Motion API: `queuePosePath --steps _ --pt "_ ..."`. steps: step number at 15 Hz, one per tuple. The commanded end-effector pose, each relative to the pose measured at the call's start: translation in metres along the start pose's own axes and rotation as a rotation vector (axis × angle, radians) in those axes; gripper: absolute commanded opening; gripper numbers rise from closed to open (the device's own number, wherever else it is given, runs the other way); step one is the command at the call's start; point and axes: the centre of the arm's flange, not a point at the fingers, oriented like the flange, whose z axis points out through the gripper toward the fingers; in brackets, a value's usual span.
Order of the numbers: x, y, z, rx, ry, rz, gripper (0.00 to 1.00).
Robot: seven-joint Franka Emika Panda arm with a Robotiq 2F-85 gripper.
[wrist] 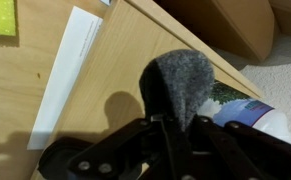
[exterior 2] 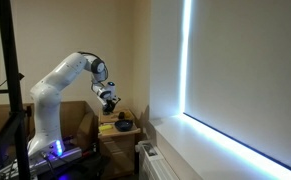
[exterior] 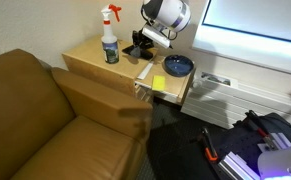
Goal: Pick the socks and put them in the bowl, then pick them from the bowl and put them on the cabinet top
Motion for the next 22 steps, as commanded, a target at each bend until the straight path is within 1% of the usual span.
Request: queuePosePath --steps 1,4,9,11,13,15,16,17,18,20,22 --pt "-0.002 0.0 0.011 -0.009 -0.015 0.004 0.03" --pt "-0.008 0.002 0.031 -0.031 -0.016 0.006 0.03" --pt "-0.006 0.008 0.054 -0.095 0.049 -0.022 0.03" --pt "-0.004 0.008 0.064 -0.093 0.055 -0.021 0.03" --pt "-0.003 0.006 0.072 -0.061 0.047 -0.024 0.03" --pt "-0.004 0.007 0.079 -0.052 0.036 -0.013 0.03" --pt "-0.005 0.008 0.08 -0.055 0.028 -0.006 0.37" --pt "-0.006 0.01 0.081 -0.054 0.022 0.0 0.39" --pt "-0.007 0.012 0.079 -0.058 0.022 0.011 0.44" --pt "-0.01 0.017 0.073 -0.052 0.016 0.02 0.58" --pt "-0.012 0.018 0.06 -0.07 0.025 0.015 0.73"
